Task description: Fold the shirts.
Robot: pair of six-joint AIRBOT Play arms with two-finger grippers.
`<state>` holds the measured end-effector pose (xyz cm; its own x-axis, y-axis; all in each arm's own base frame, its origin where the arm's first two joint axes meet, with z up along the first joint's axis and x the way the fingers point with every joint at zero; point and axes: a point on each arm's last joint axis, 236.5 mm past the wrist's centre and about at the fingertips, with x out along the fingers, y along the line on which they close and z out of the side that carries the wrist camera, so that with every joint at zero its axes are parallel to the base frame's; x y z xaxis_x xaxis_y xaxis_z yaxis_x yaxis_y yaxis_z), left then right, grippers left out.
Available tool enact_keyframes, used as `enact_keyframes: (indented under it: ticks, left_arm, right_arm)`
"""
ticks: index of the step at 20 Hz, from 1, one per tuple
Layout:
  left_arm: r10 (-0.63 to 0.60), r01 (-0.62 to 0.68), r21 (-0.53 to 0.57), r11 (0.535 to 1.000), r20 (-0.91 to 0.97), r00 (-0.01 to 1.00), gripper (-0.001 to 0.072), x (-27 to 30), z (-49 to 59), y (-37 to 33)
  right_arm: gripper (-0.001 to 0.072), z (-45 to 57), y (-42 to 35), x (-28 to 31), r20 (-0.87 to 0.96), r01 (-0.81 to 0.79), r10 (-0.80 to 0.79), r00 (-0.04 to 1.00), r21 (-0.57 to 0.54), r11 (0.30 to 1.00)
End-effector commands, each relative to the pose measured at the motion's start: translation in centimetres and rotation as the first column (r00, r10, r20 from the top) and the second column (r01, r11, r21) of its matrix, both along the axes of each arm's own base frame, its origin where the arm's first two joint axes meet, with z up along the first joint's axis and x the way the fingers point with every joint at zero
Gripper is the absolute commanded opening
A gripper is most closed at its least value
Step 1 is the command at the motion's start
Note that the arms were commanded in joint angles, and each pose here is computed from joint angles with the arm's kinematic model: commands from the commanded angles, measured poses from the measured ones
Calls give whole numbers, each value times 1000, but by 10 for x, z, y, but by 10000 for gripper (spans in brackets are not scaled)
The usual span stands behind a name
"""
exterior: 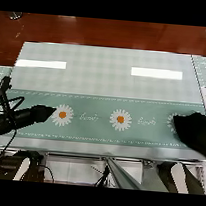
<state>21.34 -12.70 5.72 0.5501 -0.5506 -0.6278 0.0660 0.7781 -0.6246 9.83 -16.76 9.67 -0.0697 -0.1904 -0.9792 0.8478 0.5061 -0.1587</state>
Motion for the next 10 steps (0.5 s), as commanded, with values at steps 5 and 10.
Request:
enact_keyframes:
  ticks: [5,10]
  left_arm:
    - [18,-18,-1,1000,-12,1000,21,12,-1,3]
    - [-23,22,22,1000,74,997,20,82,72,2]
  right_arm:
    - [587,-22,-50,45,200,-20,63,978,-208,978]
    - [29,80,36,256,789,-398,405,461,-224,890]
